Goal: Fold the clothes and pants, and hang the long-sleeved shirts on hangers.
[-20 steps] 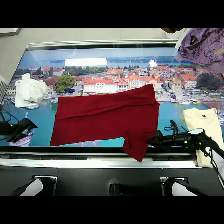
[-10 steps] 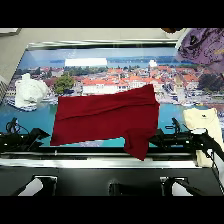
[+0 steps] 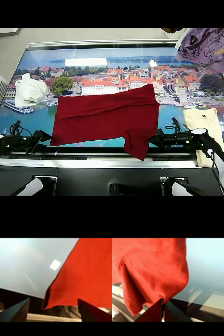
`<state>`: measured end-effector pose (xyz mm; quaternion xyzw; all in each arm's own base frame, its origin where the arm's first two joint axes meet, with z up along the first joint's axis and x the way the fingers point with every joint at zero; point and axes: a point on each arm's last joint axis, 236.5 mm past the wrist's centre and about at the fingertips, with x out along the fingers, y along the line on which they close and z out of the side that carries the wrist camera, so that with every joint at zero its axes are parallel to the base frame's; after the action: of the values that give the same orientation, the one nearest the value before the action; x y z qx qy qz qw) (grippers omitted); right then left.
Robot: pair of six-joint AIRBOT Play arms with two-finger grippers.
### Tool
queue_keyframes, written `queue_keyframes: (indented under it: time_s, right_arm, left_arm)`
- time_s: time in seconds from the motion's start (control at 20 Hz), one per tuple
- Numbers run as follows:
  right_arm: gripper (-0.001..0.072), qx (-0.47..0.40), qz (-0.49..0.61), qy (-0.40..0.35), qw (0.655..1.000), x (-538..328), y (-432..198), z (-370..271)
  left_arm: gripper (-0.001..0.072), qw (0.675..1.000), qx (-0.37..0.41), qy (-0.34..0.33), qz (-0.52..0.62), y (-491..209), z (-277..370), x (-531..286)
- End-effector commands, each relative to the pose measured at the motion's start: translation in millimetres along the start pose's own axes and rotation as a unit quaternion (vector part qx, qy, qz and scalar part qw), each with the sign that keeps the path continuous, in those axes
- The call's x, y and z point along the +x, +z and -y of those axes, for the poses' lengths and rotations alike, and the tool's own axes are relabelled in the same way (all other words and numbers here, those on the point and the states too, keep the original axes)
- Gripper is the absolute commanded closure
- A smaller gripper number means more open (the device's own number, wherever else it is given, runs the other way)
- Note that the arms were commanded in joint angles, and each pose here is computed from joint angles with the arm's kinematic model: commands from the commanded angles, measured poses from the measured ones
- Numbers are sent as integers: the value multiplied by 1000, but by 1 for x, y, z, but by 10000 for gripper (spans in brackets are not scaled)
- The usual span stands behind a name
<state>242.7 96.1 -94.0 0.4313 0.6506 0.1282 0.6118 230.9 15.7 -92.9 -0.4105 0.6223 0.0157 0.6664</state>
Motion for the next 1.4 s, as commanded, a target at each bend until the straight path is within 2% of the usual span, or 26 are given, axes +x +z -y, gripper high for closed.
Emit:
queue_keyframes:
  time_s: [0.0,0.35,0.4,0.45,0.55,0.65,0.7,1.0,1.2,1.35]
  right_arm:
    - [683,-2,1,-1,1000,0,0,0]
    - [684,-8,2,-1,1000,0,1,0]
    - [684,-8,1,-1,1000,0,0,0]
    - [684,-8,0,0,1000,0,0,0]
    - [684,-8,-1,0,1000,0,0,0]
    - [684,-8,-1,0,1000,0,-1,0]
    - [684,-8,-1,0,1000,0,-1,0]
    - [686,-34,24,-34,999,-23,-9,-5]
    - [686,-65,40,-91,993,-56,-40,-8]
    - [686,-78,81,-100,989,-78,-61,-22]
  left_arm:
    - [3,1000,-10,-10,-16,-5,2,4]
    - [14,999,-14,-17,-36,-7,6,19]
    - [57,999,-12,-15,-46,-10,6,23]
    - [180,999,-11,-14,-51,-11,6,26]
    - [370,999,-11,-12,-48,-9,5,28]
    - [600,999,-10,-12,-48,-9,5,27]
    - [692,999,-10,-12,-48,-9,5,27]
    - [691,1000,2,-18,-24,-12,22,4]
    - [691,1000,-10,13,24,-27,31,-34]
    - [691,998,5,31,62,-41,35,-58]
